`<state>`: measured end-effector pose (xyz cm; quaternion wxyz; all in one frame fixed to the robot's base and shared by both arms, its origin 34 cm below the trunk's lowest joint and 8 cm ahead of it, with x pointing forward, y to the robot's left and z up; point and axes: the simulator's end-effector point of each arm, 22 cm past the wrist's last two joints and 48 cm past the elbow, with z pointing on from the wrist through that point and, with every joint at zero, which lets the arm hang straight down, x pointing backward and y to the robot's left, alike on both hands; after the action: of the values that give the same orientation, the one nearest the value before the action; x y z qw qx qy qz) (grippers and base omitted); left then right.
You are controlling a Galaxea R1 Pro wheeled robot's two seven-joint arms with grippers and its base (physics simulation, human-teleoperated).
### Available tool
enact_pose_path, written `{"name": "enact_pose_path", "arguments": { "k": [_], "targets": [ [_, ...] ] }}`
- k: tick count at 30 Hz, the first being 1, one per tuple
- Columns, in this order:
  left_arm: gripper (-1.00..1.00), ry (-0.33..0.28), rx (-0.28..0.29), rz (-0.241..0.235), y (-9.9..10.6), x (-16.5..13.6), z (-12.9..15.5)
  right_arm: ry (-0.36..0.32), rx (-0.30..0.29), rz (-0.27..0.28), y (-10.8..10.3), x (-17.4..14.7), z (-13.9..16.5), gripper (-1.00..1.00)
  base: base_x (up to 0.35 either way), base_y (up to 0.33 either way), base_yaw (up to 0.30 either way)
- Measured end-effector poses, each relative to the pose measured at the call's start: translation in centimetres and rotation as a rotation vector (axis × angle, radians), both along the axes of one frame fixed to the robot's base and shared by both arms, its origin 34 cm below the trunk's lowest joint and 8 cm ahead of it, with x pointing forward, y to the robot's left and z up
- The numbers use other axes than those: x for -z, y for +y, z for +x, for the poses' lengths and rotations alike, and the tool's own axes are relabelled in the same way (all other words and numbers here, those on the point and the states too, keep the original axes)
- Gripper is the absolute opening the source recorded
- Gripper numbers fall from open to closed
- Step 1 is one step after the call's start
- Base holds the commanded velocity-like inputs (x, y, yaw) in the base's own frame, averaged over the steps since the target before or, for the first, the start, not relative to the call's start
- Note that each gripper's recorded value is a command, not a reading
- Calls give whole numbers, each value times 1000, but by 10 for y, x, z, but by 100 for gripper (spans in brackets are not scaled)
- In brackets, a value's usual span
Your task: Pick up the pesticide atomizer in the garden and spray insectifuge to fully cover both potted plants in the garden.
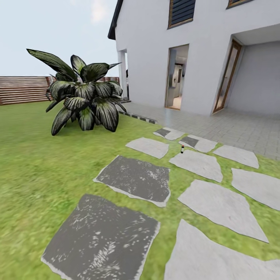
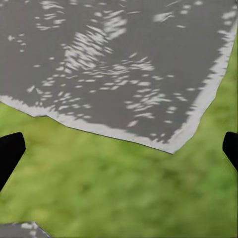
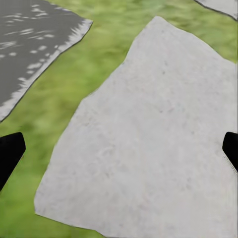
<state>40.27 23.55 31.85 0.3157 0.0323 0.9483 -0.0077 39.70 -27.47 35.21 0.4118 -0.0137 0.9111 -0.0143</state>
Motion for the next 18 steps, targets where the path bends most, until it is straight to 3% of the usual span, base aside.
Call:
{"name": "enact_pose_path", "arguments": {
  "k": [18],
  "targets": [
    [100, 0, 0, 1, 1, 0, 0, 0, -1, 2, 0, 0, 0, 100, 339, 0, 0]
  ]
}}
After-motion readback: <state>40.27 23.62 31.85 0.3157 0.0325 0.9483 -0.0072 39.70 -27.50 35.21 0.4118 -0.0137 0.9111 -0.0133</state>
